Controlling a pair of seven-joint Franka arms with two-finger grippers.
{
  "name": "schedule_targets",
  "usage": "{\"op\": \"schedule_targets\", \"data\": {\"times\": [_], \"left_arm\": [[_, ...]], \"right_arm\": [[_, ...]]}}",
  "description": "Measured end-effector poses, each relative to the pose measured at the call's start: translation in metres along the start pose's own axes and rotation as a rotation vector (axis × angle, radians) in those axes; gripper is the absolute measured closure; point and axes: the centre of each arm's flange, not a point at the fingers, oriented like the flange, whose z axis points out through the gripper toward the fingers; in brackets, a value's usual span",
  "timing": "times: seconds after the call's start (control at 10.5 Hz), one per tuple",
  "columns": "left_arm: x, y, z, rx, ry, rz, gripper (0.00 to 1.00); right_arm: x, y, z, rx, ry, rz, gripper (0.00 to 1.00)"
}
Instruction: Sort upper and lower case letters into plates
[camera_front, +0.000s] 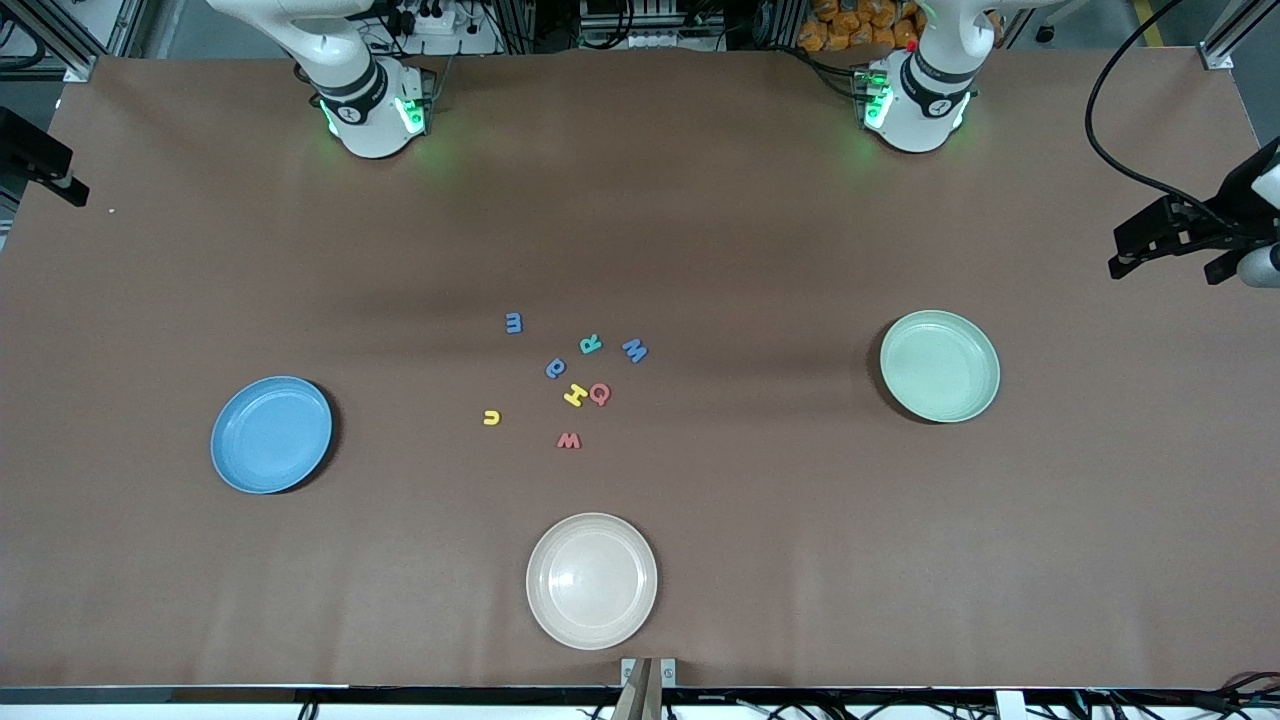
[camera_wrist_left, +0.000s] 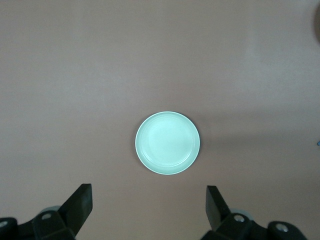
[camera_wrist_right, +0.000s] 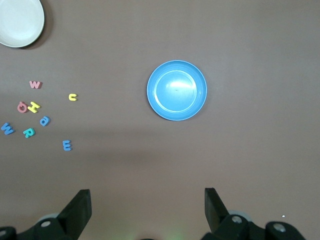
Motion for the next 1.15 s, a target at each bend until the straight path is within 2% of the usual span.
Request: {"op": "schedule_targets", "data": {"times": [0.38,0.76,1.15], "left_arm": [[-0.001,-0.002,0.001,0.0,-0.009,-0.003,0.0],[-0.001,-0.002,0.006,-0.001,-0.024,-0.004,0.0],[0.003,0.002,0.054,-0.006,-0.123,0.004,0.0]], "right_arm": [[0.0,0.003,0.01,0.004,-0.025,-0.017,0.0],[0.0,0.003,0.011,0.004,-0.026,-0.019,0.0],[0.001,0.004,0.013,0.004,-0.03,-0.019,0.0]]}}
